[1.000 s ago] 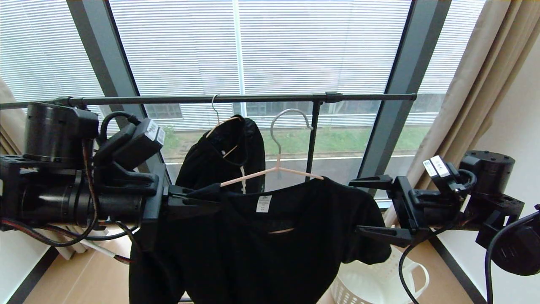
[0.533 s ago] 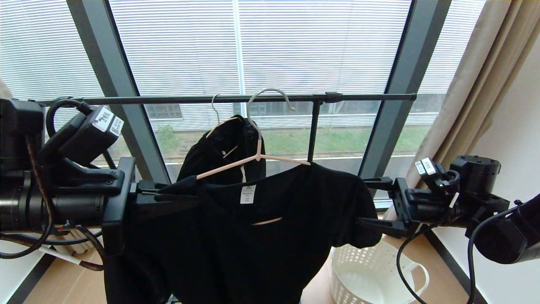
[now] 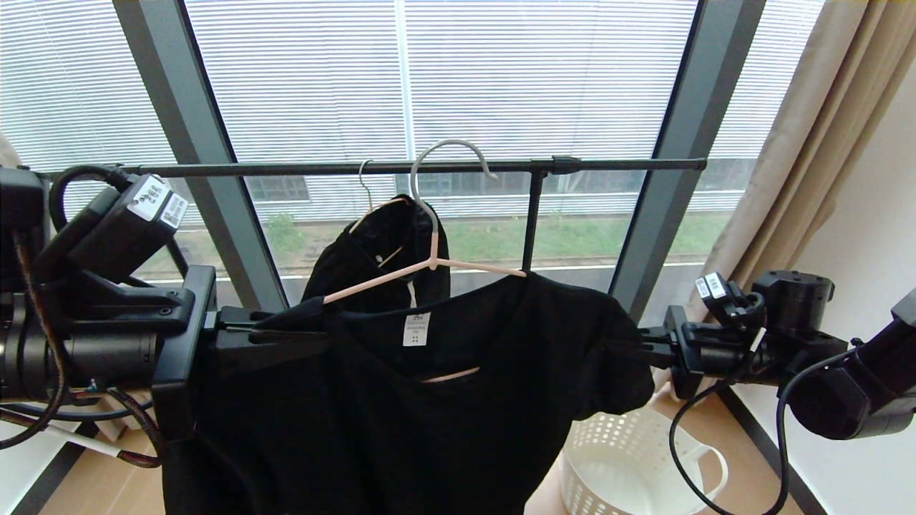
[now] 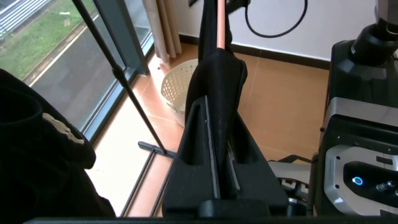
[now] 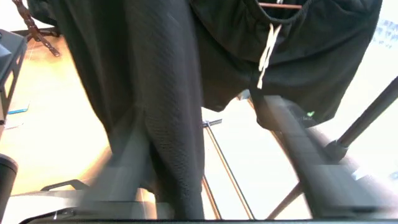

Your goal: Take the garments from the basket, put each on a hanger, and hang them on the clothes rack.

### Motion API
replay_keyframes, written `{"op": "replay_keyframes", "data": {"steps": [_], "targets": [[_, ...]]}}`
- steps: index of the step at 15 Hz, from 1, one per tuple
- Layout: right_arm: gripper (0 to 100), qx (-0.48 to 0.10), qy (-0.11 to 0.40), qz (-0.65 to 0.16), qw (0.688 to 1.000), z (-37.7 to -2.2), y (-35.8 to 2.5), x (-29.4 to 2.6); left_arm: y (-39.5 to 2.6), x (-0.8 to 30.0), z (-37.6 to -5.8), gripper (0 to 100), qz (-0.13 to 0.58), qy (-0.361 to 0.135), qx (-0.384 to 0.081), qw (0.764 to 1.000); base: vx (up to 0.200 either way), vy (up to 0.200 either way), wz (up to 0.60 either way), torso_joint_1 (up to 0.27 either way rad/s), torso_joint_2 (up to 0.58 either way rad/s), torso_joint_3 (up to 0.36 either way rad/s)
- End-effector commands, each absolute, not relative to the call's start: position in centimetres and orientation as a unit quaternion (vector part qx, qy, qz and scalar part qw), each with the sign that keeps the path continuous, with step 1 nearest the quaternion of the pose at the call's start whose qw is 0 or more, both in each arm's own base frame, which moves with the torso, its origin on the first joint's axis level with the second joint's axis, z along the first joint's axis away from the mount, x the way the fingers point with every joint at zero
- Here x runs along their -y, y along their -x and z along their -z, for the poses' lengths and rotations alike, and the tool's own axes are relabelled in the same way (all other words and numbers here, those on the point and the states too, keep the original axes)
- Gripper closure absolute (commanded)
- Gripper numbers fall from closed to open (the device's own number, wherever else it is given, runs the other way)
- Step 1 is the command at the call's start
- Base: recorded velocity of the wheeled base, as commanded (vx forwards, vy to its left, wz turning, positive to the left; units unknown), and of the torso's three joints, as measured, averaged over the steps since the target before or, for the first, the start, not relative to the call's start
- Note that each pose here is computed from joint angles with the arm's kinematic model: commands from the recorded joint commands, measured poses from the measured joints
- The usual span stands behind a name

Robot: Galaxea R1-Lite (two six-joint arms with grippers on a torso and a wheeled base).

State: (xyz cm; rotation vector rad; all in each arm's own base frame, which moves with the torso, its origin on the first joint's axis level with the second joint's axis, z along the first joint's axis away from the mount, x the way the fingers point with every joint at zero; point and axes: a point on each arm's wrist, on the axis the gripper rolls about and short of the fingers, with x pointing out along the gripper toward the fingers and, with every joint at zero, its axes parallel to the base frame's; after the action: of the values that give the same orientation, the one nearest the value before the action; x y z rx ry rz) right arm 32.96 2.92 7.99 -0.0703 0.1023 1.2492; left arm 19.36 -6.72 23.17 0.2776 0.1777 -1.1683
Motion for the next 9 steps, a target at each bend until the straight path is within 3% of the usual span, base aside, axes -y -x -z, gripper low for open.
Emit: {"op": "replay_keyframes", "data": {"steps": [1,9], "targets": [[100,-0.046,0.034,-0.578,0.814,-8.0,-33.2,-2.4,-19.3,6.7,-23.3,100,0.548,-0.131,-0.081,0.822,0.0,0.0,0.0,0.0,0.0,0.0],[100,-0.031,0.044,-0.536,0.842,-8.9,-34.1,1.0,-18.7,6.0,-23.3,100,0.537,-0.132,-0.078,0.83,0.0,0.0,0.0,0.0,0.0,0.0]]}}
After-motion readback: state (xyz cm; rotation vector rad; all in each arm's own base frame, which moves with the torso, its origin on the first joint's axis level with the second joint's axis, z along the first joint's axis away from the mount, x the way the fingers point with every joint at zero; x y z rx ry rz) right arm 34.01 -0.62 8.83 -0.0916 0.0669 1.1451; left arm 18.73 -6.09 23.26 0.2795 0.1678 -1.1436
